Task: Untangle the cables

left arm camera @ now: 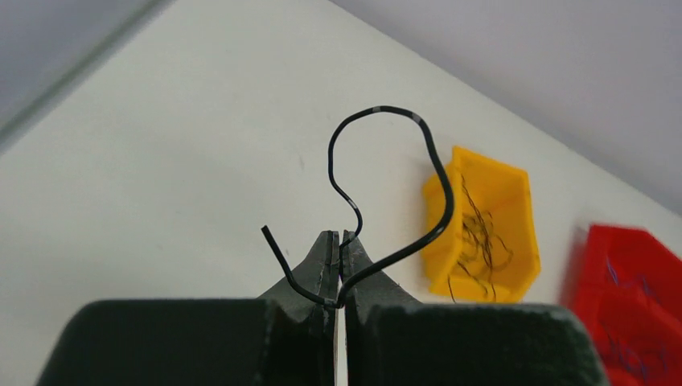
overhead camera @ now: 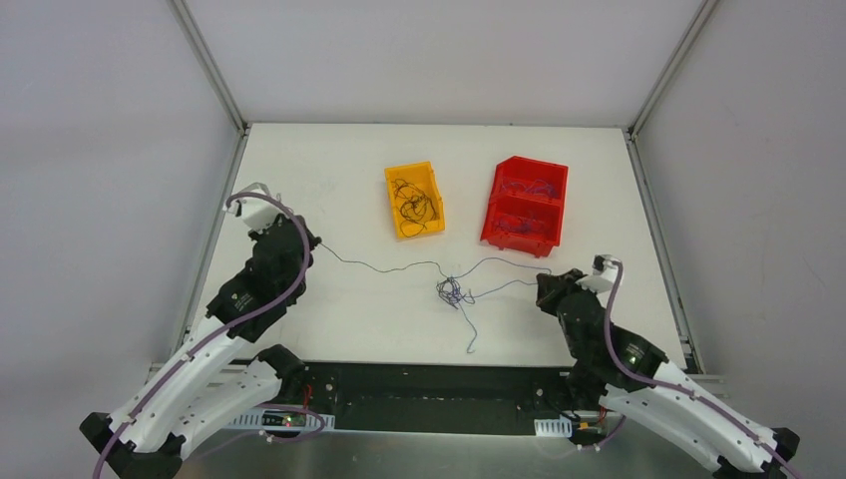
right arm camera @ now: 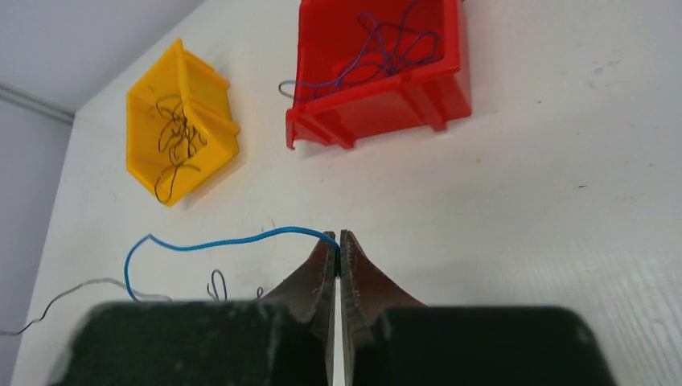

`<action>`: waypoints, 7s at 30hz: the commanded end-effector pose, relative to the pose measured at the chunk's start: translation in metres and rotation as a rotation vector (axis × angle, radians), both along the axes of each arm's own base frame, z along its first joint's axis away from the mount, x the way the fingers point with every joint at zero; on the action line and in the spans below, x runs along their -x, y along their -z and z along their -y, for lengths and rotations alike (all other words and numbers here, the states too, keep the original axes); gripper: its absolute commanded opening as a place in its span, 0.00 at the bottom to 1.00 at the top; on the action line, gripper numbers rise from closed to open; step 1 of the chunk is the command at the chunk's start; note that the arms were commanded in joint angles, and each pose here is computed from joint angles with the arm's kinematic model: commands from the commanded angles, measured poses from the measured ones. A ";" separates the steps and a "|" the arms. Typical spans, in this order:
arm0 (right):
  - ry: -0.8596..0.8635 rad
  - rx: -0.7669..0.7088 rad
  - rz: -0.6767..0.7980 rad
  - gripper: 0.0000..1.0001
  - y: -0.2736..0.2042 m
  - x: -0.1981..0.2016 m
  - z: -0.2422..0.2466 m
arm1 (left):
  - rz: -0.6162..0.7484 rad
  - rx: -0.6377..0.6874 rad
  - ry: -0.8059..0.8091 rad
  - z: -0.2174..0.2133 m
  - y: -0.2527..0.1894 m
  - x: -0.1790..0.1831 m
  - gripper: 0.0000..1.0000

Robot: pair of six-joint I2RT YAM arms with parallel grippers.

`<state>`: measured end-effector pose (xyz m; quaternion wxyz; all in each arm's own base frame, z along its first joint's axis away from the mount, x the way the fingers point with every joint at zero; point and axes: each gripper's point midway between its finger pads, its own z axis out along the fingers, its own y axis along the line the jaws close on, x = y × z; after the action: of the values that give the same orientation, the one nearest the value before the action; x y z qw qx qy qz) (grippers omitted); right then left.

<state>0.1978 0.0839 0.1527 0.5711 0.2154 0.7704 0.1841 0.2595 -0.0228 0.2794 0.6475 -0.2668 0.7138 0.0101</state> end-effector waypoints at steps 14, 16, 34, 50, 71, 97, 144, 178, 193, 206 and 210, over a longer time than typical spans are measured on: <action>-0.301 0.138 -0.077 0.79 -0.011 -0.008 -0.071 | -0.173 0.093 0.466 0.092 0.044 -0.006 0.00; -0.312 0.145 -0.079 0.83 -0.012 -0.008 -0.073 | -0.164 0.095 0.462 0.091 0.041 -0.006 0.00; -0.557 0.237 -0.136 0.95 -0.008 -0.005 -0.119 | -0.175 0.107 0.463 0.089 0.047 -0.001 0.00; -0.698 0.207 -0.348 0.95 0.030 -0.025 -0.170 | -0.196 0.077 0.444 0.083 0.049 0.000 0.00; -0.433 0.386 -0.475 0.72 0.085 -0.107 -0.187 | -0.194 0.058 0.403 0.077 0.049 -0.003 0.00; -0.205 0.237 -0.463 0.00 0.044 -0.070 -0.060 | -0.108 -0.067 -0.240 -0.045 0.025 0.027 0.00; 0.872 0.004 -0.168 0.00 -0.058 -0.001 0.163 | 0.151 -0.019 -0.496 -0.128 -0.041 0.110 0.00; -0.439 -0.255 -0.465 0.00 0.009 -0.025 -0.061 | 0.123 0.025 0.468 0.052 -0.151 0.027 0.00; -0.393 -0.217 -0.284 0.00 -0.032 -0.050 -0.054 | 0.259 0.084 0.680 0.111 -0.225 0.005 0.00; -0.339 -0.174 -0.056 0.00 -0.146 -0.134 -0.055 | 0.211 0.102 0.716 0.135 -0.198 -0.017 0.00; -0.337 -0.148 -0.009 0.00 -0.157 -0.170 -0.056 | 0.208 0.101 0.719 0.135 -0.195 -0.016 0.00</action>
<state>0.3313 0.1443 0.2805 0.4567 0.1402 0.8108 0.3382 0.2802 -0.1572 0.4568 0.6478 -0.0294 0.7172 -0.2553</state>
